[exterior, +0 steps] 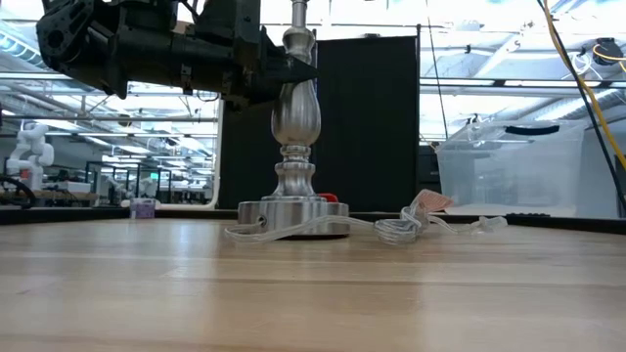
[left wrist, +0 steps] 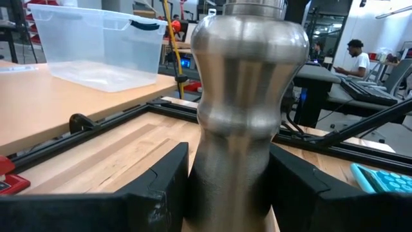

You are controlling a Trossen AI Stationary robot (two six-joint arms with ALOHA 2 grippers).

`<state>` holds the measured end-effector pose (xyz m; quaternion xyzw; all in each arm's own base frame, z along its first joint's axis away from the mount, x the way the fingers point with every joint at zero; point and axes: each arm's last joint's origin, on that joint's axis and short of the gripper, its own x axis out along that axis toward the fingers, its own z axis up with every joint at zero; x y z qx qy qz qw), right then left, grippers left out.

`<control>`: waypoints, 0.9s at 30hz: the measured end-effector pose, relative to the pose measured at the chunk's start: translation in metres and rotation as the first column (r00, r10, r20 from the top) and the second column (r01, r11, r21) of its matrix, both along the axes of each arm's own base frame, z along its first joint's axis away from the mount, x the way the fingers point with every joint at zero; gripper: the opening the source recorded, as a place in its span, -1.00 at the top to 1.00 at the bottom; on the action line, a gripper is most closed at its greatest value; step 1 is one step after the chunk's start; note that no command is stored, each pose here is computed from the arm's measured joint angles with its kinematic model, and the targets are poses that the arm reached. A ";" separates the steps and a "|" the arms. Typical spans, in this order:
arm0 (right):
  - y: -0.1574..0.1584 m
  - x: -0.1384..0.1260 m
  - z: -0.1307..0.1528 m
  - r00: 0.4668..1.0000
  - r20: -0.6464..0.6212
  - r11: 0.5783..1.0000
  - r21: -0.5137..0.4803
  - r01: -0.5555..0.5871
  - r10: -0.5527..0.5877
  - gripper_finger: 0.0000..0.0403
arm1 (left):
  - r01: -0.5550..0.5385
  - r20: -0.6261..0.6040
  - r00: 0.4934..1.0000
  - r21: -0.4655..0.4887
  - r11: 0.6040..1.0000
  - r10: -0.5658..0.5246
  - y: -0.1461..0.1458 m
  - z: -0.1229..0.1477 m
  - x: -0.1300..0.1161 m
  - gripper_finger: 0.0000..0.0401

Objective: Screw lightbulb
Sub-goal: Insert the white lightbulb into the silver lamp

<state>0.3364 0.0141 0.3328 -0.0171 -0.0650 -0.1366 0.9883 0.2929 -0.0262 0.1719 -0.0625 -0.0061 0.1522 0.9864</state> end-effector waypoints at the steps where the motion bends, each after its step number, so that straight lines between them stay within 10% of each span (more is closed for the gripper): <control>1: 0.001 0.001 -0.001 1.000 0.001 1.000 0.000 0.002 -0.002 -0.20 | -0.001 0.000 1.000 -0.001 1.000 0.001 0.000 0.000 0.000 0.16; 27: 0.019 0.006 -0.007 0.999 -0.037 0.981 -0.195 -0.003 -0.004 -0.20 | 0.009 0.003 1.000 0.005 1.000 -0.009 0.000 0.000 0.000 0.16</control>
